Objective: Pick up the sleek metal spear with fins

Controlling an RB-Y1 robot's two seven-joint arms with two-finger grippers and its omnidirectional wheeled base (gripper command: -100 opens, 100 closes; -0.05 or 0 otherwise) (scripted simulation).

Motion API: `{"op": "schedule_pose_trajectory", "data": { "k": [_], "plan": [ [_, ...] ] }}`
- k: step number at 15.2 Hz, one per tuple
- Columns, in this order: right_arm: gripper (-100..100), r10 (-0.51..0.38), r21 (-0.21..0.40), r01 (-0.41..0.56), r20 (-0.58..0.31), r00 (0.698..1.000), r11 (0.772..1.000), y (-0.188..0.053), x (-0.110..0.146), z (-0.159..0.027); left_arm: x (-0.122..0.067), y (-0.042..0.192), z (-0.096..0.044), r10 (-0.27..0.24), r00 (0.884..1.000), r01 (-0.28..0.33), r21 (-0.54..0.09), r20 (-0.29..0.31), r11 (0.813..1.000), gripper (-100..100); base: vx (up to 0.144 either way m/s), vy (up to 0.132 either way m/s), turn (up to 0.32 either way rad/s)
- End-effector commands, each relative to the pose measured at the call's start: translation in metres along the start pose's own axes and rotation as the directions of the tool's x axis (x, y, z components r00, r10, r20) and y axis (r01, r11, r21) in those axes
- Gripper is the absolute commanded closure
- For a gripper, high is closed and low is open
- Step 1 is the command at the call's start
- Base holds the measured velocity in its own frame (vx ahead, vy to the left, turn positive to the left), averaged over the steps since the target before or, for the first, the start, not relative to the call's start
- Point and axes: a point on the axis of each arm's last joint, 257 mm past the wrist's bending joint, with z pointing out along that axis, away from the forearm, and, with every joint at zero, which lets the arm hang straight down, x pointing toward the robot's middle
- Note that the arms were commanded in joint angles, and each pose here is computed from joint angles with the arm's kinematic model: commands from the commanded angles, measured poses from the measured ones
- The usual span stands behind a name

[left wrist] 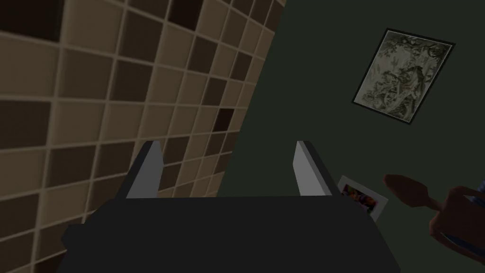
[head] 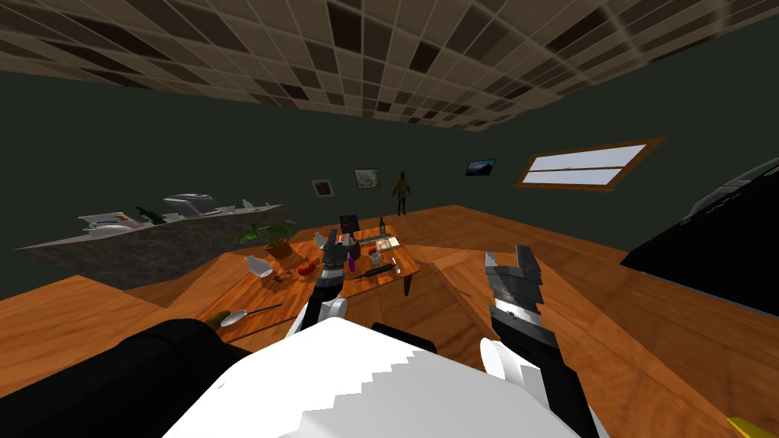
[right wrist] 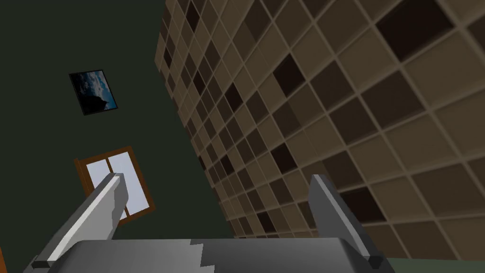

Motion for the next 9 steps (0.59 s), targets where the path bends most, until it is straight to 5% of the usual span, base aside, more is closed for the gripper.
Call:
{"op": "schedule_pose_trajectory", "data": {
  "k": [1,9],
  "plan": [
    [0,0.0,0.0,0.0,0.0,1.0,1.0,0.0,0.0,0.0,0.001,0.007,0.0,0.011,1.0,-0.011,-0.019,-0.027,1.0,-100,0.0,0.0,0.0],
    [0,0.0,0.0,0.0,0.0,1.0,1.0,0.0,0.0,0.0,-0.013,0.081,-0.009,0.063,0.992,-0.082,-0.19,-0.108,0.978,-100,0.028,-0.021,-0.02]
  ]
}}
